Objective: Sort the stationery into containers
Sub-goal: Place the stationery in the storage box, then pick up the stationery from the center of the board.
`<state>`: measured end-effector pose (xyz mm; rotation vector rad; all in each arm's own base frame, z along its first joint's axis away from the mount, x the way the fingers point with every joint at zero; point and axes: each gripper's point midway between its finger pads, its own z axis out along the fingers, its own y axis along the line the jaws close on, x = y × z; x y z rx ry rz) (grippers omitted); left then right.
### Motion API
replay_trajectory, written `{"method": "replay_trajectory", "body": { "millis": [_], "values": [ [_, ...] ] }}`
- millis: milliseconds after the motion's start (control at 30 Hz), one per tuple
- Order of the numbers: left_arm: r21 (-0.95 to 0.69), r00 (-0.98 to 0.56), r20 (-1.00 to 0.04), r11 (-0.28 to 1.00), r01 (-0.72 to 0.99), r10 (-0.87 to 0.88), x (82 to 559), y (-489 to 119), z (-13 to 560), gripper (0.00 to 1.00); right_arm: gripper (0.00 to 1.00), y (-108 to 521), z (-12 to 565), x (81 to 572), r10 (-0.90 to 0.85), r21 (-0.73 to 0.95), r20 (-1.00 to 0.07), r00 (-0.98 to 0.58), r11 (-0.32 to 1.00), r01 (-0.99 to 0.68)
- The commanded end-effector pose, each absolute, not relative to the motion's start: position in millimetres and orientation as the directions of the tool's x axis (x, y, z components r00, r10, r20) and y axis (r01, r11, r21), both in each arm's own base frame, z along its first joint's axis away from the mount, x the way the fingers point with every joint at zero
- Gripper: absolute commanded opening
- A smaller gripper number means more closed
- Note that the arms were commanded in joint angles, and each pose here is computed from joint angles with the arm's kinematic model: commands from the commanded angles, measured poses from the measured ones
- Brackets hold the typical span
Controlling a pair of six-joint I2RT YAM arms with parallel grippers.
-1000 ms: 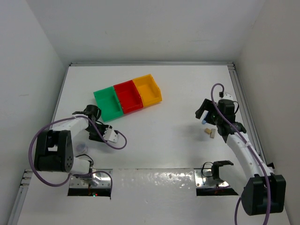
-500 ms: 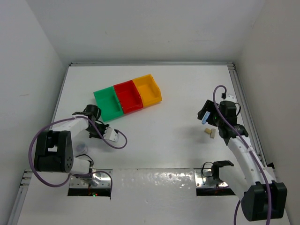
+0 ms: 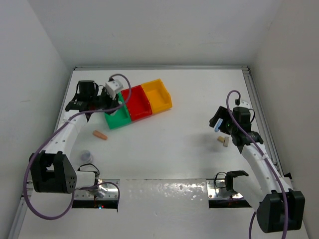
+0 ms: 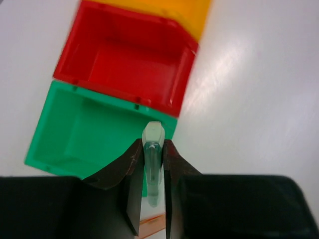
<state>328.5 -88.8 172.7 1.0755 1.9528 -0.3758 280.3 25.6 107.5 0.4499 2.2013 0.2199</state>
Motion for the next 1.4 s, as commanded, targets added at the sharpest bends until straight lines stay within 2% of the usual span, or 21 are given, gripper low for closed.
{"method": "replay_trajectory", "body": {
  "millis": [0, 33, 100, 167, 233, 400, 600, 700, 833, 933, 967, 1067, 1233, 1300, 1367],
  "values": [
    [-0.248, -0.498, -0.867, 0.861, 0.445, 0.008, 377, -89, 205, 0.0, 0.96, 28, 117, 289, 0.412, 0.34, -0.734, -0.54, 0.911, 0.234],
    [-0.324, -0.532, -0.84, 0.885, 0.334, -0.107, 388, -84, 201, 0.0, 0.96, 28, 117, 289, 0.41, 0.339, -0.735, -0.54, 0.912, 0.231],
    [-0.369, -0.556, -0.791, 0.924, 0.101, -0.255, 405, -61, 184, 0.0, 0.96, 28, 119, 290, 0.403, 0.334, -0.74, -0.539, 0.915, 0.226],
    [-0.38, -0.54, -0.772, 0.924, -0.031, -0.336, 416, -38, 174, 0.0, 0.96, 27, 120, 290, 0.398, 0.328, -0.743, -0.538, 0.917, 0.225],
    [-0.399, -0.542, -0.748, 0.912, -0.092, -0.382, 425, -34, 163, 0.0, 0.96, 26, 119, 289, 0.391, 0.319, -0.744, -0.541, 0.92, 0.226],
    [-0.342, -0.517, -0.774, 0.928, -0.145, -0.366, 434, -17, 147, 0.01, 0.96, 21, 113, 284, 0.383, 0.294, -0.742, -0.55, 0.924, 0.246],
    [-0.308, -0.561, -0.751, 0.936, -0.169, -0.348, 429, -12, 116, 0.3, 0.96, 23, 110, 285, 0.384, 0.297, -0.73, -0.565, 0.923, 0.245],
    [-0.303, -0.555, -0.759, 0.939, -0.164, -0.341, 430, -10, 119, 0.36, 0.97, 22, 112, 287, 0.378, 0.29, -0.737, -0.56, 0.926, 0.243],
    [-0.284, -0.543, -0.783, 0.951, -0.121, -0.302, 434, -9, 137, 0.41, 0.96, 22, 114, 288, 0.363, 0.282, -0.743, -0.562, 0.932, 0.23],
    [-0.26, -0.533, -0.8, 0.96, -0.104, -0.275, 434, -7, 166, 0.38, 0.96, 23, 113, 287, 0.359, 0.279, -0.734, -0.577, 0.933, 0.226],
    [-0.252, -0.509, -0.814, 0.96, -0.124, -0.279, 430, -2, 183, 0.37, 0.96, 24, 112, 286, 0.36, 0.279, -0.731, -0.58, 0.933, 0.227],
    [-0.236, -0.475, -0.784, 0.899, -0.369, -0.401, 398, 31, 197, 0.36, 0.96, 25, 111, 284, 0.366, 0.287, -0.725, -0.583, 0.931, 0.227],
    [-0.036, -0.579, -0.593, 0.737, -0.675, -0.56, 313, 67, 138, 0.38, 0.96, 28, 109, 282, 0.372, 0.304, -0.724, -0.581, 0.928, 0.215],
    [0.066, -0.636, -0.468, 0.694, -0.717, -0.613, 280, 68, 98, 0.38, 0.96, 28, 108, 282, 0.37, 0.302, -0.725, -0.581, 0.929, 0.215],
    [0.07, -0.669, -0.35, 0.694, -0.717, -0.656, 261, 57, 67, 0.38, 0.96, 28, 108, 282, 0.357, 0.291, -0.726, -0.588, 0.934, 0.207]
  ]
}}
